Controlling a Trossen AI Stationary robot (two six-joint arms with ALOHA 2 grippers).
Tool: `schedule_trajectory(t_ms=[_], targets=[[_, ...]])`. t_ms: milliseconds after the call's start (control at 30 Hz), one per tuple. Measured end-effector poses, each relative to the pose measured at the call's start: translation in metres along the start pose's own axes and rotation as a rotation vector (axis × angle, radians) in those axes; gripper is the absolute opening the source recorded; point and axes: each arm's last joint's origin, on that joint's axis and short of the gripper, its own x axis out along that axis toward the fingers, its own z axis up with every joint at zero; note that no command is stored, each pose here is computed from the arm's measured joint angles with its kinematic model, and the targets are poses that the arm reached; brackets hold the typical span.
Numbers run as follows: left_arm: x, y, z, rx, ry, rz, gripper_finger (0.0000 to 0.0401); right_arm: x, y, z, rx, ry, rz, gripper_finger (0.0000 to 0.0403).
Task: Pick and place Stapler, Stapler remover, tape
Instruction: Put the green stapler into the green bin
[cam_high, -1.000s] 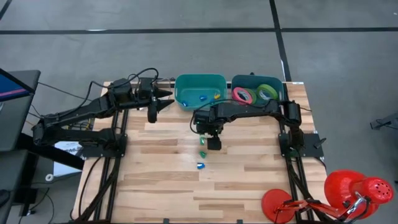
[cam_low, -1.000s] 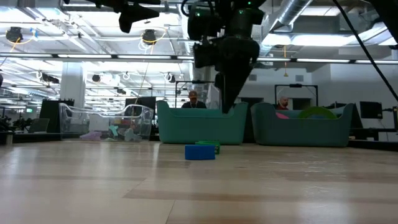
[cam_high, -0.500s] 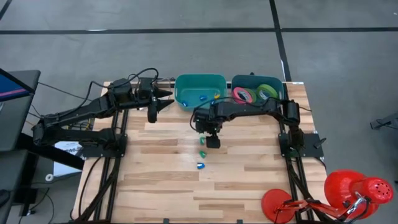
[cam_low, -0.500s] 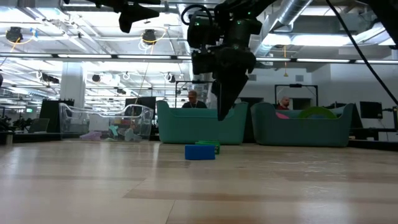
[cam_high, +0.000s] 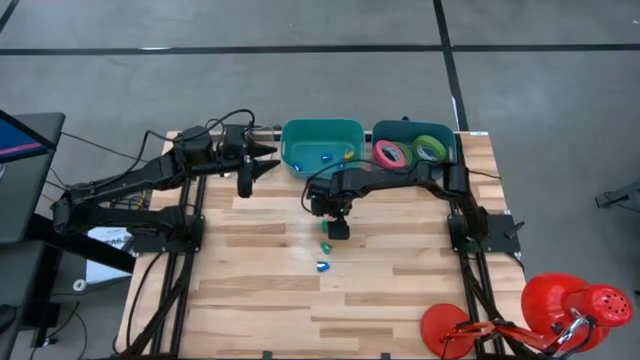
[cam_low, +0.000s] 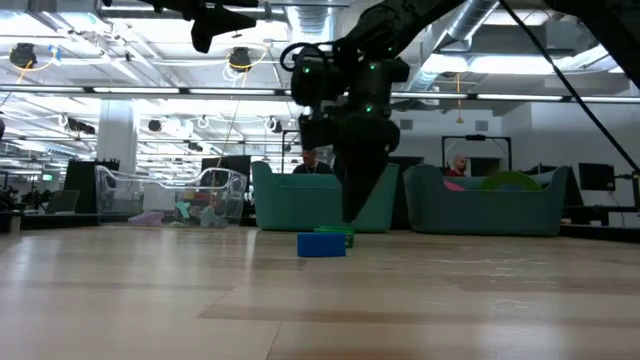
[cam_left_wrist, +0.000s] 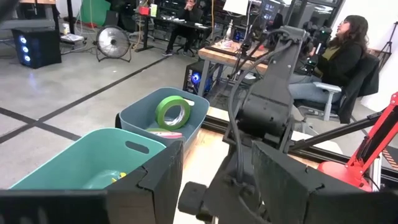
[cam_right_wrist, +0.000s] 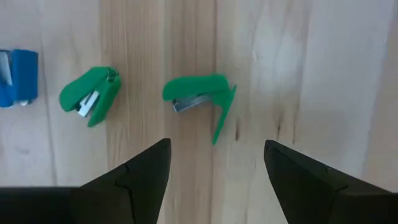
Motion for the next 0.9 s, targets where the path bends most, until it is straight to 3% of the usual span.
schedule_trajectory(t_ms=[333, 467, 900], targets=[[0.0, 0.0, 0.0, 0.0, 0.0, 0.004, 0.0181, 0.005, -0.002, 0.007, -0.01, -0.059, -0.039, 0.0248], [0.0, 0.0, 0.0, 0.0, -0.001, 0.006, 0.0181, 0.019, -0.005, 0.004, -0.009, -0.007, -0.039, 0.0243], [0.0, 0.0, 0.0, 0.0, -0.001, 0.008, 0.0181, 0.019, -0.002, 0.004, -0.044, 0.006, -0.088, 0.0145]])
